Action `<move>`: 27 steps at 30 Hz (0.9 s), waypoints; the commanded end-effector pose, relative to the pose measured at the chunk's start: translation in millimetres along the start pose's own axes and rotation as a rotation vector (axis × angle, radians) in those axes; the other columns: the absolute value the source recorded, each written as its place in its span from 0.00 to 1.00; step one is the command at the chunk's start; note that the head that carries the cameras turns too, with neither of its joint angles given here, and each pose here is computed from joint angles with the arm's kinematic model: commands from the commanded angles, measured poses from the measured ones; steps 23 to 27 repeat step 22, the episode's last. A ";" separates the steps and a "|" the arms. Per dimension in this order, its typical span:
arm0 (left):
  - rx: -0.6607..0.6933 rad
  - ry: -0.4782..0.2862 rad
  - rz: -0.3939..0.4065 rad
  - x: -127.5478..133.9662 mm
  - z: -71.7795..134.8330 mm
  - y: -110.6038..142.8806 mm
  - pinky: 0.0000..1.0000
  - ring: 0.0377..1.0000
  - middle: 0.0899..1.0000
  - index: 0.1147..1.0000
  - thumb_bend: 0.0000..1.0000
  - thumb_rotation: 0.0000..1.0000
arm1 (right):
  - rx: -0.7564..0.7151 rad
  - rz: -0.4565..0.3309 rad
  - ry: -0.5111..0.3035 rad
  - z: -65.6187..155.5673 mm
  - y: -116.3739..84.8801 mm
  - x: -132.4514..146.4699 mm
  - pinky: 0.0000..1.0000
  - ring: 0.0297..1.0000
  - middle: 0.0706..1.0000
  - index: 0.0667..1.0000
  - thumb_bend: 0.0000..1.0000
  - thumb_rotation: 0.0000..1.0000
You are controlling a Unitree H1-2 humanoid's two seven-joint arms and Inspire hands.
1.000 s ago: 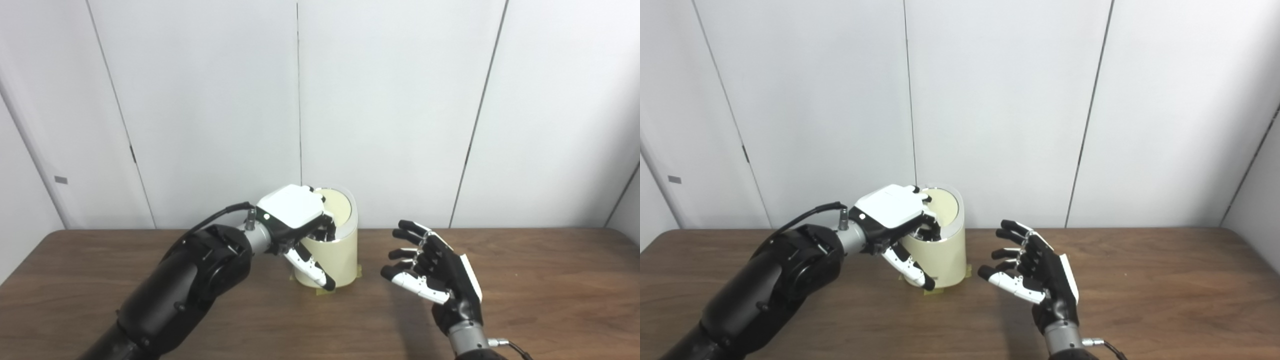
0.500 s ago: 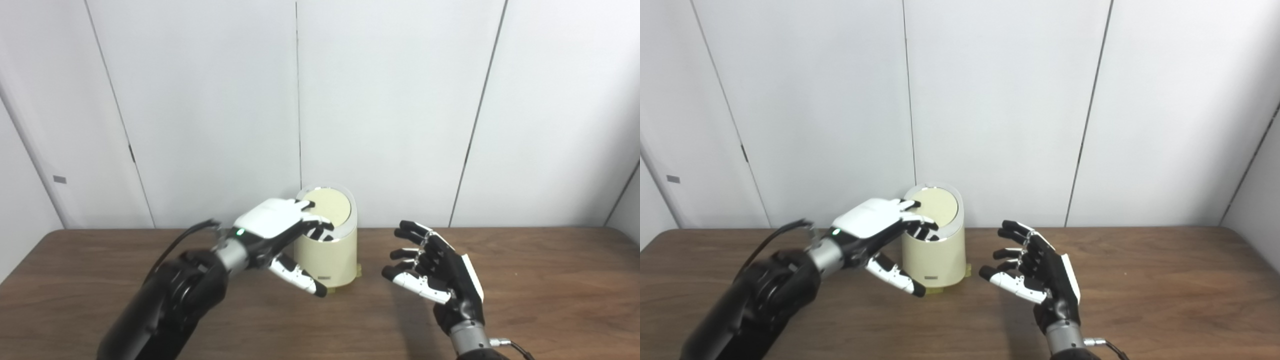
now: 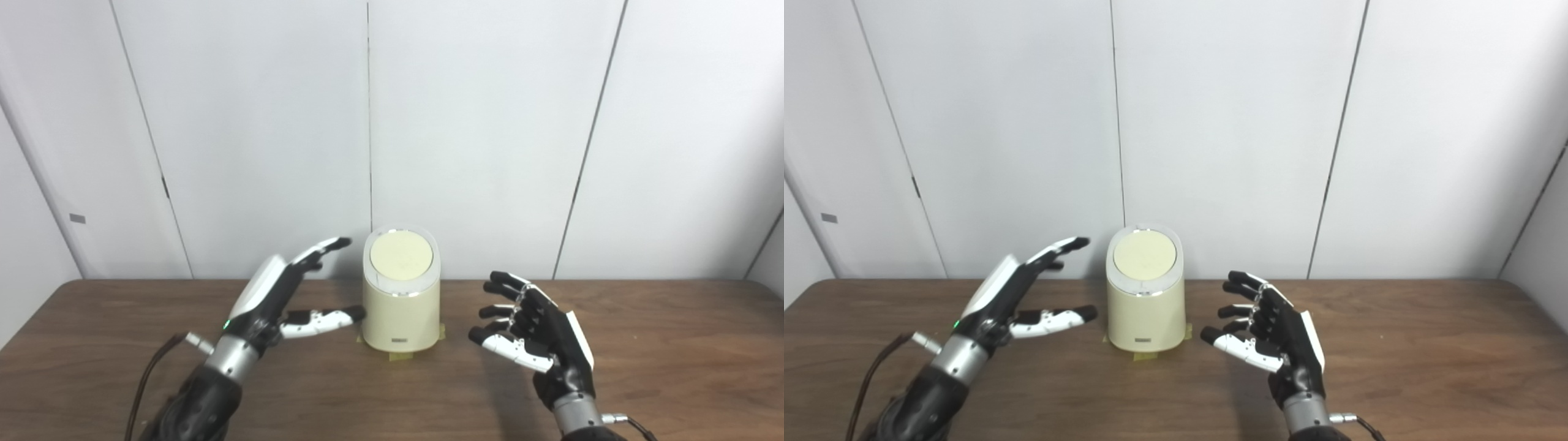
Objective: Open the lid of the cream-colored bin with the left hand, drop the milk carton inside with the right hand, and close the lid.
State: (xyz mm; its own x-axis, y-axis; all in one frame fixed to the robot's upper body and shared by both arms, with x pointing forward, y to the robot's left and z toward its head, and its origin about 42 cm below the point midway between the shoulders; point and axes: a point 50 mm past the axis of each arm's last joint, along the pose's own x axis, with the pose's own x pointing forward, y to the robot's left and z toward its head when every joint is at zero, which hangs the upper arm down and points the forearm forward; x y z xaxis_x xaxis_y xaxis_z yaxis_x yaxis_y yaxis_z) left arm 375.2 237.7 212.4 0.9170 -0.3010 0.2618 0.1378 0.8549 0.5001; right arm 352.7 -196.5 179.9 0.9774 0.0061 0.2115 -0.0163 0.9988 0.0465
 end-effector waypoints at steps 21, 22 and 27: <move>-0.301 0.006 0.137 -48.2 -19.2 -13.9 0.55 0.64 0.69 0.78 0.73 0.33 | -0.141 0.053 -0.120 21.6 -3.9 3.6 0.51 0.57 0.69 0.70 0.78 0.12; -0.301 0.004 0.135 -48.4 -18.8 -13.8 0.55 0.65 0.69 0.78 0.73 0.33 | -0.145 0.056 -0.121 21.7 -3.5 3.3 0.50 0.57 0.70 0.70 0.78 0.12; -0.301 0.004 0.135 -48.4 -18.8 -13.8 0.55 0.65 0.69 0.78 0.73 0.33 | -0.145 0.056 -0.121 21.7 -3.5 3.3 0.50 0.57 0.70 0.70 0.78 0.12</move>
